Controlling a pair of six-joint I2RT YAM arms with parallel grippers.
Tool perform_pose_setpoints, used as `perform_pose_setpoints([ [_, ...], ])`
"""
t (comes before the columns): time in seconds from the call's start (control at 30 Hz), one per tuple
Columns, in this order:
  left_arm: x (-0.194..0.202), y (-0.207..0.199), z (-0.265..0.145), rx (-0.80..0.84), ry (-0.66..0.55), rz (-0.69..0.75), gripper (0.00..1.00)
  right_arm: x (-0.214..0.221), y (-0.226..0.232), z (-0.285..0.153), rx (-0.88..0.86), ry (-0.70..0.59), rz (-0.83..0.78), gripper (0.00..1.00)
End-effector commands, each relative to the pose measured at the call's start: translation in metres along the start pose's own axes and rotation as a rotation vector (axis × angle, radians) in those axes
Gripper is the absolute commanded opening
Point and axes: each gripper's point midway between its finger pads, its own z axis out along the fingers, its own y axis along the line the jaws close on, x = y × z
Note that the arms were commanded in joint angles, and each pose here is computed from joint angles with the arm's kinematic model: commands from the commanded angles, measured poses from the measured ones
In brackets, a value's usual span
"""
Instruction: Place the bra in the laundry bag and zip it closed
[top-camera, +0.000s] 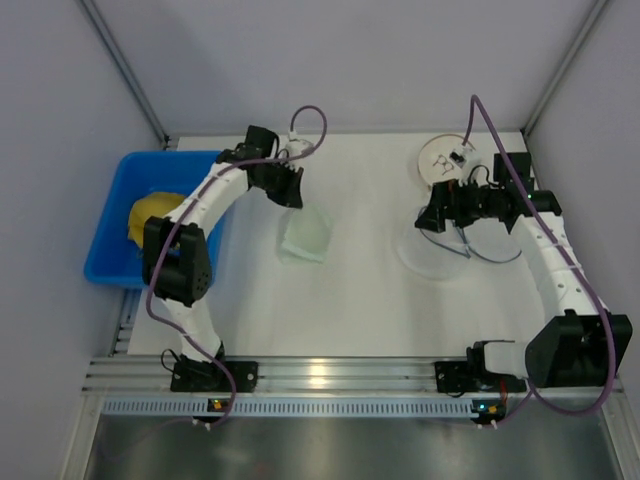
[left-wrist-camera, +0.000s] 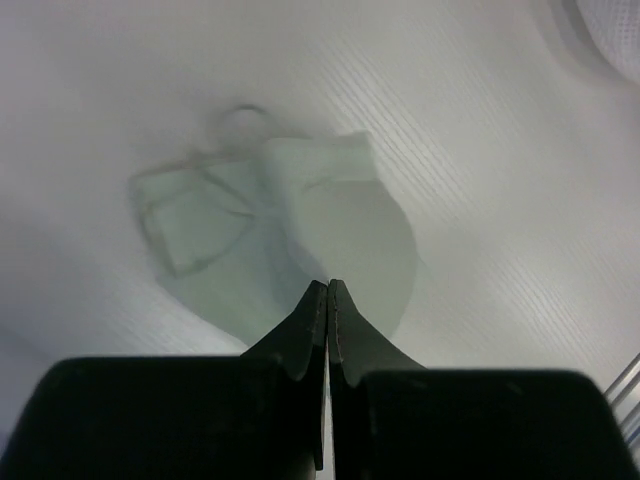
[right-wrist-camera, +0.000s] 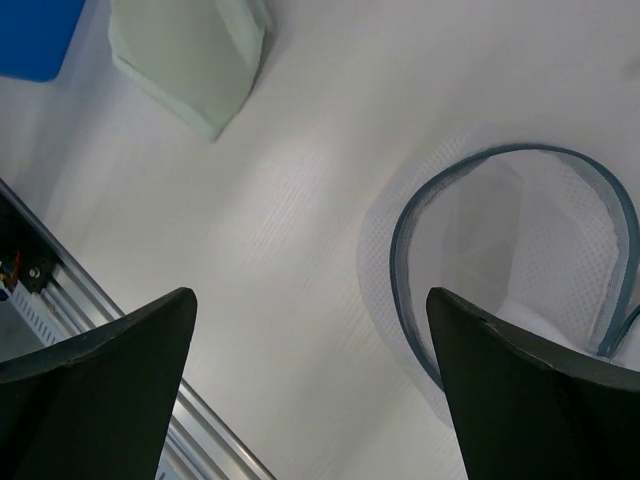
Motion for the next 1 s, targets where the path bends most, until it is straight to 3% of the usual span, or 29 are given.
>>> perform_pose_setpoints([
  [0.0,-0.037,-0.009,-0.055,-0.054,-0.125,0.143,0.00,-0.026,0.004,-0.008,-0.017,-0.066,-0.055,0.99],
  [0.07,-0.031,-0.022,-0.058,-0.037,-0.122,0.171,0.00,-0.025,0.004,-0.008,-0.019,-0.068,-0.055,0.99],
  [0.27,0.028,-0.103,-0.002,0.125,0.063,0.273,0.00,-0.017,0.003,-0.005,-0.026,-0.057,-0.039,0.99],
  [0.47,0.057,-0.159,0.048,0.240,0.189,0.237,0.00,-0.004,0.003,0.000,-0.035,-0.029,-0.015,0.99],
  [0.5,0.058,-0.161,0.052,0.242,0.194,0.224,0.05,0.000,0.003,0.000,-0.038,-0.022,-0.005,0.99],
  [0.53,0.060,-0.166,0.055,0.261,0.201,0.211,0.19,0.004,0.004,0.001,-0.042,-0.015,0.000,0.99],
  [0.6,0.062,-0.172,0.057,0.280,0.208,0.204,0.32,0.013,0.004,0.002,-0.044,0.004,0.005,0.99],
  [0.73,0.040,-0.184,0.017,0.288,0.094,0.257,0.47,0.020,0.011,-0.001,-0.069,0.002,-0.008,0.93],
  [0.87,0.015,-0.142,-0.025,0.194,-0.031,0.167,0.52,0.021,0.021,0.001,-0.105,-0.005,-0.025,0.85],
  [0.97,0.031,-0.093,-0.036,0.021,-0.020,0.163,0.54,0.028,0.026,0.016,-0.130,0.025,-0.028,0.80],
])
